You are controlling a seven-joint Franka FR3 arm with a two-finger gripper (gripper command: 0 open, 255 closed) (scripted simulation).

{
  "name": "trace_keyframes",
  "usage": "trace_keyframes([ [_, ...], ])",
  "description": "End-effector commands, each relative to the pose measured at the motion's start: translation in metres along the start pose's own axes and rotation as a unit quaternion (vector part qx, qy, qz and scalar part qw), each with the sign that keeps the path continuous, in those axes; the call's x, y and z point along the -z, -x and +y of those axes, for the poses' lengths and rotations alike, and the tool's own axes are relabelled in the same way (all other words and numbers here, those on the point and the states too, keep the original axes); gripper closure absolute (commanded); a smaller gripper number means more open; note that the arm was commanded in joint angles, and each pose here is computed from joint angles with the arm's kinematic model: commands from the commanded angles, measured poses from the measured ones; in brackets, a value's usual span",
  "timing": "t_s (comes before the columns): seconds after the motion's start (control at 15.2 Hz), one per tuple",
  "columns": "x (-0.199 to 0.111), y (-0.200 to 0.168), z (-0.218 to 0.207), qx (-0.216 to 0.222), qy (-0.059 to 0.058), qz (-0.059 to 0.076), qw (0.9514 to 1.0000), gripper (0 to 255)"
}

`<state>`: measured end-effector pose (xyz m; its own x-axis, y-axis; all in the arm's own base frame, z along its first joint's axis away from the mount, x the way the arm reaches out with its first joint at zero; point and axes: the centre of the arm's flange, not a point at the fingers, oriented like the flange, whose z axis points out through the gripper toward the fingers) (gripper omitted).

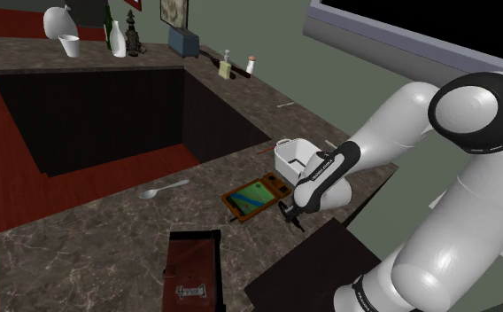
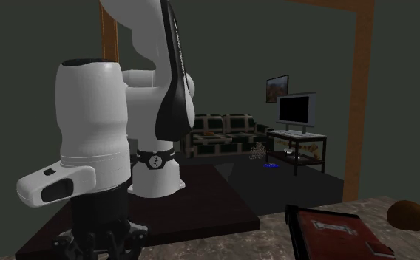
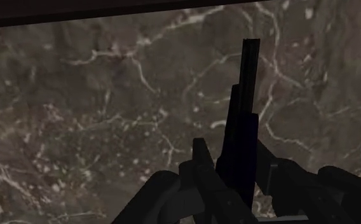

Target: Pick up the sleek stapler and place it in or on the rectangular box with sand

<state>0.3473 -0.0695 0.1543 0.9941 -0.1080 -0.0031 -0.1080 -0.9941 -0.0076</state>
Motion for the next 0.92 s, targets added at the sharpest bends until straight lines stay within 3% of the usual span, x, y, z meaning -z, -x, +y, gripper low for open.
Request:
trace_keyframes([
  [0.0,0.000,0.000,0.000,0.000,0.000,0.000,1.0000,255],
  [0.46,0.000,0.000,0.000,0.000,0.000,0.000,1.0000,255],
  [0.86,0.032,0.000,0.000,0.000,0.000,0.000,1.0000,255],
])
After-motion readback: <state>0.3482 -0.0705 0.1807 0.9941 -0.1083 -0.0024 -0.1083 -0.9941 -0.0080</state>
